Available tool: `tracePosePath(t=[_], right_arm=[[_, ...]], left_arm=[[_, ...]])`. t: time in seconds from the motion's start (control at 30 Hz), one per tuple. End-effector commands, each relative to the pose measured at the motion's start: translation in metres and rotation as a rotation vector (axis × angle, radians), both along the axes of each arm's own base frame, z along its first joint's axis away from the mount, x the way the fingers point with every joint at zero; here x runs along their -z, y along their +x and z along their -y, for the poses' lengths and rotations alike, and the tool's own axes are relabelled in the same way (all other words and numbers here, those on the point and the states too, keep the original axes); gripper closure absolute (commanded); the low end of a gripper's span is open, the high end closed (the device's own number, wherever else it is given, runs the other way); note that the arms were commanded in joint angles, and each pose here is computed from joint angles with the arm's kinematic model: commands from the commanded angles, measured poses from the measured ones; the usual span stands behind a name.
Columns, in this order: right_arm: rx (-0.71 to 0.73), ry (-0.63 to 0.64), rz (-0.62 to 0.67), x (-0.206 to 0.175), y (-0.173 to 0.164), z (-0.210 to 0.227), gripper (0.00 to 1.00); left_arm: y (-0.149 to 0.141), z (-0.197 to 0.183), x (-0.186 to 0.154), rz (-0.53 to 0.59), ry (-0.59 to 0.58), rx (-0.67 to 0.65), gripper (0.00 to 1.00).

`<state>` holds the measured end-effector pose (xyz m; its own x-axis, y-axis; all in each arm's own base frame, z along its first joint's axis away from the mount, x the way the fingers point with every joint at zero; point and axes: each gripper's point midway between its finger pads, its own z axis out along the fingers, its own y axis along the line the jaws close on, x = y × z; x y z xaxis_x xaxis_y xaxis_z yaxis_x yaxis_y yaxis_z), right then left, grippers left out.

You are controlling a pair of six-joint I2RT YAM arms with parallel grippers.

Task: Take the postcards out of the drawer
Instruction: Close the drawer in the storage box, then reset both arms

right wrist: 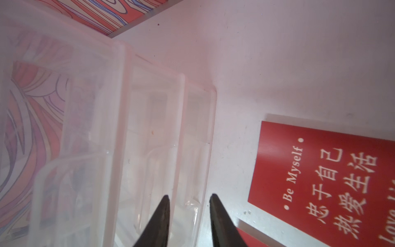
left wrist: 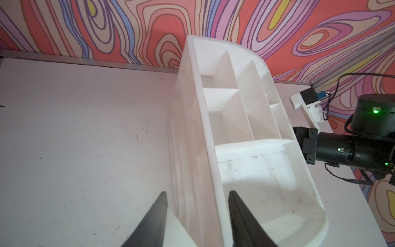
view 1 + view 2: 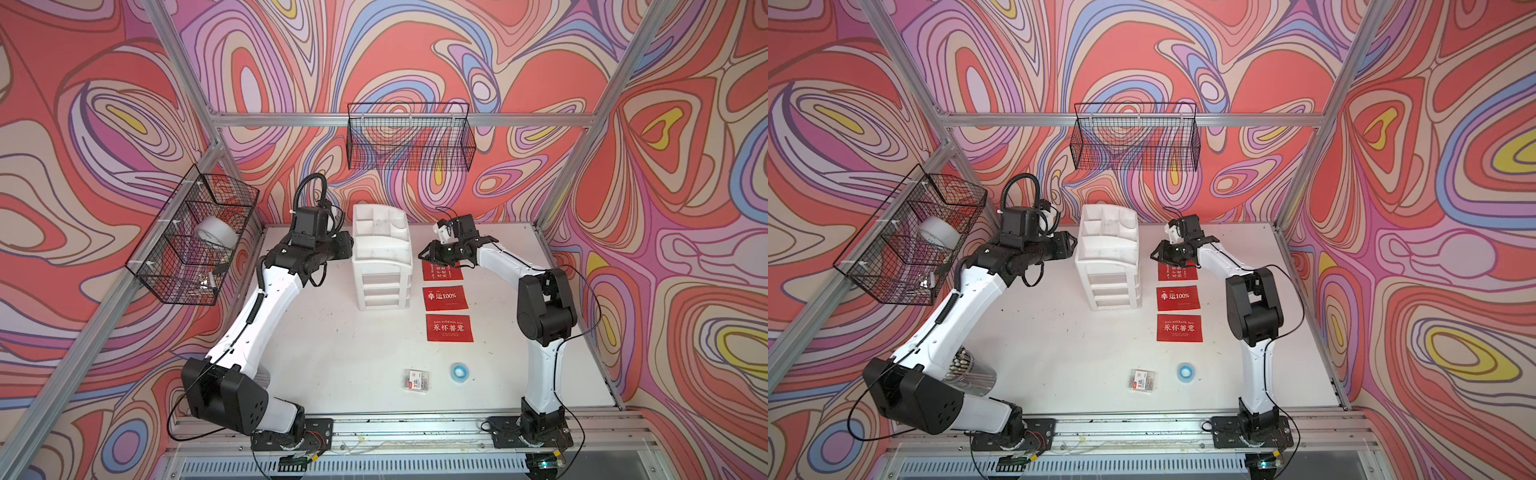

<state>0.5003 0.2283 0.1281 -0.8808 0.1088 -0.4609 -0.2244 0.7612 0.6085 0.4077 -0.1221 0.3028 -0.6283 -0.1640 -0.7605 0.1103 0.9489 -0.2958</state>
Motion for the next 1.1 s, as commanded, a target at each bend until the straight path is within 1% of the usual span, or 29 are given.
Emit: tracePosePath(t=[0.0,0.13,0.27,0.4,0.57,0.73,0.77,0.8,0.83,0.97,1.07], right_arm=[[0.033,-0.056,0.069,-0.02,-0.004,0.016,0.64],[0.069,-0.11,0.111,-0.031,-0.015,0.033,0.59],[0.119,-0.16,0.165,-0.047,-0.029,0.054,0.52],[0.175,-0.2,0.218,-0.066,-0.043,0.077,0.46],[0.252,-0.244,0.272,-0.088,-0.059,0.111,0.29],[0.312,-0.272,0.314,-0.107,-0.072,0.142,0.16],[0.322,-0.276,0.32,-0.109,-0.074,0.147,0.14],[0.331,-0.276,0.33,-0.113,-0.077,0.152,0.13],[0.342,-0.278,0.339,-0.116,-0.079,0.157,0.1],[0.367,-0.289,0.371,-0.128,-0.087,0.172,0.02],[0.401,-0.296,0.385,-0.133,-0.093,0.186,0.02]], left_arm=[[-0.009,-0.024,-0.022,0.062,0.088,-0.065,0.46],[-0.018,-0.048,-0.038,0.126,0.166,-0.147,0.37],[-0.03,-0.066,-0.051,0.168,0.228,-0.199,0.32],[-0.039,-0.077,-0.06,0.195,0.273,-0.223,0.28],[-0.047,-0.086,-0.064,0.217,0.329,-0.239,0.26],[-0.052,-0.091,-0.068,0.233,0.358,-0.248,0.22],[-0.052,-0.091,-0.068,0.234,0.362,-0.244,0.21],[-0.052,-0.092,-0.069,0.235,0.366,-0.243,0.19],[-0.053,-0.092,-0.07,0.236,0.371,-0.242,0.01],[-0.055,-0.094,-0.074,0.237,0.386,-0.247,0.0],[-0.057,-0.096,-0.076,0.246,0.388,-0.253,0.0]])
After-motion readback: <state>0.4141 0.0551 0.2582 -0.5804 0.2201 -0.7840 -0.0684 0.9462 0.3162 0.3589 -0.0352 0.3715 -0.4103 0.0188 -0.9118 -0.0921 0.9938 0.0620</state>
